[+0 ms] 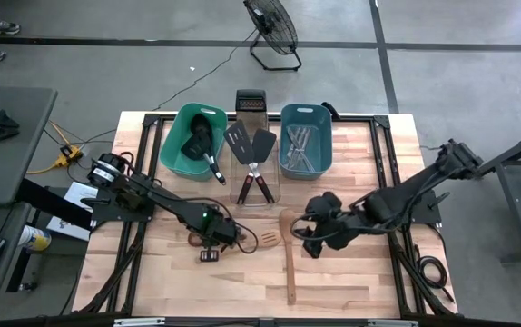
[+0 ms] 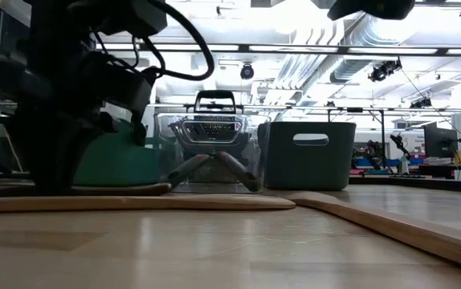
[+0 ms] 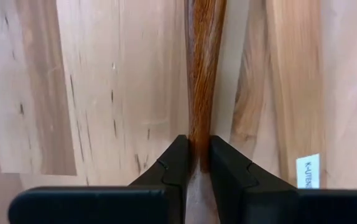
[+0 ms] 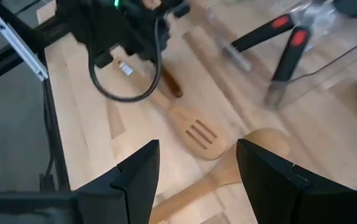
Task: Pick & Place Kitchen Items
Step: Put the wooden spoon into the green bin
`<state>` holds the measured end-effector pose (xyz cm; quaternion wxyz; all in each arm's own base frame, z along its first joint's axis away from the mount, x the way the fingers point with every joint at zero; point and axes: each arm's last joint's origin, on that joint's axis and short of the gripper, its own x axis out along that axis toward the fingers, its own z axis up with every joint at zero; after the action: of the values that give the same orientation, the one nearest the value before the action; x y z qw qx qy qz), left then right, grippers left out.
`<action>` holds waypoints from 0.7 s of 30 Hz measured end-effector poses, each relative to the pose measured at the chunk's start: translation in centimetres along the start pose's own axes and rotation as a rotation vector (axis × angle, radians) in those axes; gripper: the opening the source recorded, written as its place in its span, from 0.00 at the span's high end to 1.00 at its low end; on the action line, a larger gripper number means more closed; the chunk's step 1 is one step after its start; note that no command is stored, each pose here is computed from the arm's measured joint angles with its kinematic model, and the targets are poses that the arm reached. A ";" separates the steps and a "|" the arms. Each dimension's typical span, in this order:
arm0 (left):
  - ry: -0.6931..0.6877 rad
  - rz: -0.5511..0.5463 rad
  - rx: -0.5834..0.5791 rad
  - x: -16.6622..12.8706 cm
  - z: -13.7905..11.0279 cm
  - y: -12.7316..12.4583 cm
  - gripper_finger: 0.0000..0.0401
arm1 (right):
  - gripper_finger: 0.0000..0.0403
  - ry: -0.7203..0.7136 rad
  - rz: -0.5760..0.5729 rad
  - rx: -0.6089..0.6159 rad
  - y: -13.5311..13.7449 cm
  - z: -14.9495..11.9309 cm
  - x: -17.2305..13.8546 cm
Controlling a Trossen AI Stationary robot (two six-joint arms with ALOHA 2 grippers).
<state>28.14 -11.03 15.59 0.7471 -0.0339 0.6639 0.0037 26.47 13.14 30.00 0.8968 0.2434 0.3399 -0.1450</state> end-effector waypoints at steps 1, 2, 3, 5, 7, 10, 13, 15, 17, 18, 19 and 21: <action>-0.003 -0.001 -0.004 0.0 0.0 0.0 0.90 | 0.49 0.008 0.005 0.005 0.2 -0.1 0.3; -0.005 -0.001 -0.005 -0.1 0.0 0.0 0.90 | 0.49 0.013 0.006 0.009 0.3 -0.2 0.7; -0.005 0.002 -0.005 -0.3 0.0 0.0 0.90 | 0.49 0.016 0.008 0.011 0.4 -0.3 0.9; -0.016 -0.003 -0.007 -0.6 0.1 0.0 0.90 | 0.49 0.027 0.015 0.009 0.6 -0.5 1.3; -0.024 0.000 -0.007 -0.9 0.2 0.0 0.90 | 0.49 0.033 0.016 -0.002 0.6 -0.5 1.5; -0.065 -0.012 -0.004 -1.9 0.9 -0.3 0.90 | 0.49 0.028 0.022 -0.023 0.7 -0.5 1.7; -0.079 0.003 -0.002 -3.0 1.1 -0.3 0.90 | 0.49 0.019 0.020 -0.028 0.7 -0.5 1.7; -0.130 -0.011 -0.003 -3.9 1.8 -0.6 0.90 | 0.49 0.017 0.023 -0.050 0.8 -0.4 1.7; -0.147 -0.003 -0.004 -4.8 1.9 -0.6 0.90 | 0.49 0.007 0.039 -0.063 0.9 -0.3 1.6; -0.160 -0.007 -0.004 -5.3 2.2 -0.7 0.90 | 0.49 0.006 0.044 -0.068 1.0 -0.3 1.6; -0.188 -0.006 -0.005 -5.8 2.5 -0.8 0.90 | 0.49 0.007 0.049 -0.078 1.0 -0.3 1.6; -0.201 0.010 -0.003 -6.9 2.8 -0.9 0.90 | 0.49 0.004 0.057 -0.097 1.1 -0.2 1.6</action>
<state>30.11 -11.49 22.80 0.8097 -0.0313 0.5858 0.0118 27.97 14.01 29.09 0.9107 0.2096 0.3410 -0.1024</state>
